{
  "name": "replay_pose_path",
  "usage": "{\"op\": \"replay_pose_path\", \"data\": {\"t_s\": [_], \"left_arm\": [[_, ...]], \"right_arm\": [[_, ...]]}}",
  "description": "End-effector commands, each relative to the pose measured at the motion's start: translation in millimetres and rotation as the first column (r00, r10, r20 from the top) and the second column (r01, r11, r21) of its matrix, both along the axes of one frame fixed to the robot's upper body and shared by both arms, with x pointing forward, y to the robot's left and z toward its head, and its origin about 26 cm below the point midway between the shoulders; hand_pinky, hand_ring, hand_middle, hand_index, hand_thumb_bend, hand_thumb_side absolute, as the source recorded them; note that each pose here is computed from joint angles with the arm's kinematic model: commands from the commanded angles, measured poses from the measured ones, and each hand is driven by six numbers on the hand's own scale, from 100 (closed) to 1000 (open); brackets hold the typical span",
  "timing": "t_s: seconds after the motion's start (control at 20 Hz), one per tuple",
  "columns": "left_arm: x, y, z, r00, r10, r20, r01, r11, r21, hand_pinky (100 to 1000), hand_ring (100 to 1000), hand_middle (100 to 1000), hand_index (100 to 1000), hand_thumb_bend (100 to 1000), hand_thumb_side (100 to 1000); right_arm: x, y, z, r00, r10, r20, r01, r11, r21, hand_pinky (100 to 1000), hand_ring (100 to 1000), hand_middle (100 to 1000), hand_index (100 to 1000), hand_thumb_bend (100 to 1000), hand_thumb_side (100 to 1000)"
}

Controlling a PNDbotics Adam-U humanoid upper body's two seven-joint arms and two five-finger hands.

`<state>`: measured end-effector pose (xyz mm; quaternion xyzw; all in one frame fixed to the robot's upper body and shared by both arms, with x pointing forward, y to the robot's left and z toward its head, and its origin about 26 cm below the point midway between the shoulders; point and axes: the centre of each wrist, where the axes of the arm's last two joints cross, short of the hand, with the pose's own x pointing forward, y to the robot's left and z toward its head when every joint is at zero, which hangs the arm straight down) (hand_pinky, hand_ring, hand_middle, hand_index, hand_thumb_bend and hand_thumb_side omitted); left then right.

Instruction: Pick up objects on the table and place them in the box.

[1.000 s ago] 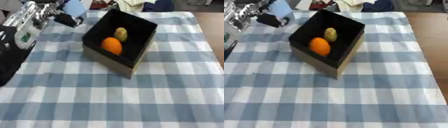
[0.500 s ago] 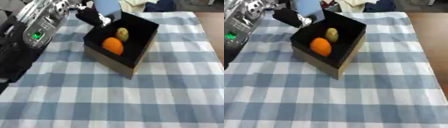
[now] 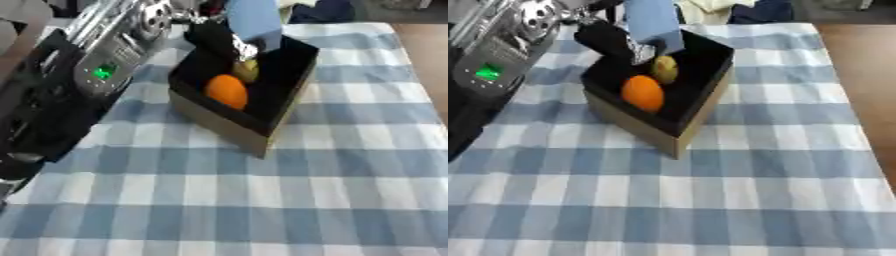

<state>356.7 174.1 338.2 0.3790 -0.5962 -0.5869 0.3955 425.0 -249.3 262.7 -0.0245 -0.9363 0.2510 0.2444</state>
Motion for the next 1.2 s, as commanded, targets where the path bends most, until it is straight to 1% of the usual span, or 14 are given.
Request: {"op": "replay_pose_path", "data": {"t_s": [0.05, 0.4, 0.6, 0.7, 0.75, 0.9, 0.95, 1.0, 1.05, 1.2], "left_arm": [[7.2, 0, 0.0, 1.0, 0.027, 0.0, -0.027, 0.999, 0.023, 584, 786, 656, 512, 100, 488], [31.6, -1, -22.8, 0.997, 0.071, -0.039, -0.067, 0.994, 0.083, 586, 788, 656, 524, 100, 510], [41.6, -1, -37.1, 0.994, 0.073, -0.078, -0.064, 0.991, 0.117, 589, 792, 661, 542, 100, 560], [45.1, -1, -42.7, 0.993, 0.068, -0.101, -0.055, 0.991, 0.126, 594, 798, 675, 611, 100, 610], [46.6, -1, -44.6, 0.992, 0.065, -0.112, -0.051, 0.991, 0.127, 594, 798, 676, 617, 100, 614], [50.1, 1, -48.5, 0.989, 0.067, -0.133, -0.049, 0.99, 0.135, 604, 807, 705, 718, 100, 718], [50.8, 1, -48.9, 0.989, 0.07, -0.134, -0.051, 0.989, 0.14, 606, 809, 709, 735, 100, 734], [51.4, 2, -49.3, 0.988, 0.073, -0.133, -0.054, 0.988, 0.146, 613, 813, 719, 771, 100, 781], [51.9, 2, -49.5, 0.988, 0.079, -0.13, -0.059, 0.987, 0.153, 614, 814, 720, 779, 100, 790], [52.8, 3, -49.6, 0.988, 0.093, -0.122, -0.072, 0.983, 0.168, 621, 822, 735, 842, 100, 799]], "right_arm": [[-3.9, 1, 15.9, 0.999, 0.011, 0.048, -0.01, 1.0, -0.004, 979, 966, 783, 870, 100, 735], [-4.0, 3, 18.0, 0.998, 0.015, 0.054, -0.015, 1.0, -0.004, 979, 966, 782, 870, 100, 736], [-4.0, 3, 18.5, 0.998, 0.016, 0.055, -0.016, 1.0, -0.003, 979, 966, 782, 870, 100, 735], [-4.0, 3, 18.6, 0.998, 0.017, 0.055, -0.017, 1.0, -0.002, 979, 966, 782, 870, 100, 737], [-4.1, 3, 18.6, 0.998, 0.017, 0.055, -0.017, 1.0, -0.002, 979, 966, 782, 870, 100, 737], [-4.2, 3, 18.4, 0.998, 0.017, 0.054, -0.017, 1.0, -0.002, 979, 966, 781, 870, 100, 738], [-4.2, 3, 18.5, 0.998, 0.017, 0.054, -0.017, 1.0, -0.003, 979, 966, 781, 870, 100, 738], [-4.2, 3, 18.4, 0.998, 0.017, 0.054, -0.016, 1.0, -0.003, 979, 966, 781, 870, 100, 738], [-4.2, 3, 18.4, 0.998, 0.016, 0.053, -0.016, 1.0, -0.003, 979, 967, 781, 870, 100, 738], [-4.2, 4, 18.3, 0.998, 0.018, 0.053, -0.018, 1.0, -0.003, 979, 967, 781, 870, 100, 738]]}}
